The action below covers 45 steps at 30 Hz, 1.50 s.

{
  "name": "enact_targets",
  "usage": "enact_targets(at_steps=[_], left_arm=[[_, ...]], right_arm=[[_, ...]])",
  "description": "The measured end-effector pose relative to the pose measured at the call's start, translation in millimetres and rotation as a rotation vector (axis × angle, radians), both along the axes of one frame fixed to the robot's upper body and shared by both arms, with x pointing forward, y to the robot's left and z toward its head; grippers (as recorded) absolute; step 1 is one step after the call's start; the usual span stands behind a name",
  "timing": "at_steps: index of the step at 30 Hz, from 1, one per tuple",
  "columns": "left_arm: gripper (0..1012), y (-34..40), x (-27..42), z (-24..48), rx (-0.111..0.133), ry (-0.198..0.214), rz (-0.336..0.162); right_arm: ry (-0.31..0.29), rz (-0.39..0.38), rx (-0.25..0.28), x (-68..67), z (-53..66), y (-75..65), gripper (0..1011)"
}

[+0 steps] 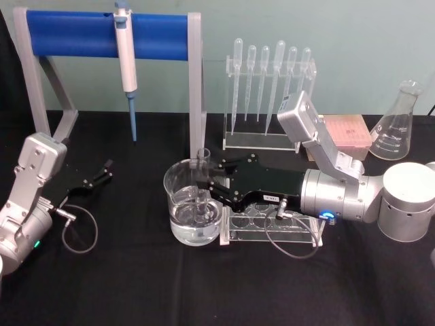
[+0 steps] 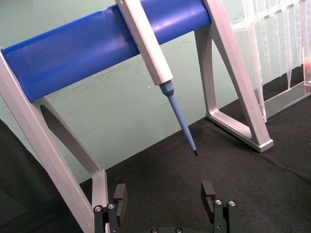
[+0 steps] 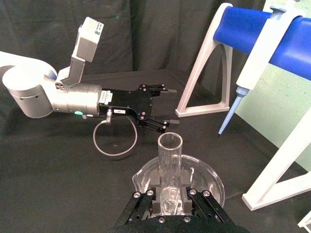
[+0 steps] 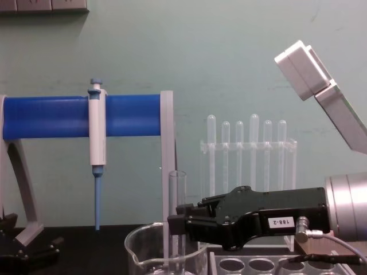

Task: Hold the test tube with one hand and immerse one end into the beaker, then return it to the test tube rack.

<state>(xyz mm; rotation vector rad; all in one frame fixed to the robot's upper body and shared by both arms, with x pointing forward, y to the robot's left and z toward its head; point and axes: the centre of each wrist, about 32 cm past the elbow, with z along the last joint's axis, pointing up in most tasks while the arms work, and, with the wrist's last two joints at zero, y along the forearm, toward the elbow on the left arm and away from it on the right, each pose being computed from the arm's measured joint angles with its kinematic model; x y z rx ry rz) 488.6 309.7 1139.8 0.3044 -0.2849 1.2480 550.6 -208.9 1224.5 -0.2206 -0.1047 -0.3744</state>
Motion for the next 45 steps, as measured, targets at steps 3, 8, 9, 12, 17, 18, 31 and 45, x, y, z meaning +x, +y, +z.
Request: enact_targets(at_steps=[3,8,9,12,17,18,31,45], left_arm=[[1000,0.0,0.0,0.0,0.000,0.000,0.000],[1000,0.0,0.0,0.0,0.000,0.000,0.000],[1000,0.0,0.0,0.0,0.000,0.000,0.000],[1000,0.0,0.0,0.0,0.000,0.000,0.000],[1000,0.0,0.0,0.0,0.000,0.000,0.000],[1000,0.0,0.0,0.0,0.000,0.000,0.000],[1000,0.0,0.0,0.0,0.000,0.000,0.000],[1000,0.0,0.0,0.0,0.000,0.000,0.000]], right_arm=[[0.000,0.000,0.000,0.0,0.1,0.1,238],[-0.001,0.001,0.000,0.0,0.2,0.1,238],[-0.001,0.001,0.000,-0.1,0.3,0.2,238],[-0.002,0.001,0.000,0.0,0.4,0.1,238],[-0.003,0.001,0.000,0.0,0.6,0.1,238],[-0.003,0.001,0.000,0.0,0.6,0.1,238],[-0.003,0.000,0.000,0.0,0.6,0.1,238],[-0.003,0.000,0.000,0.0,0.6,0.1,238]])
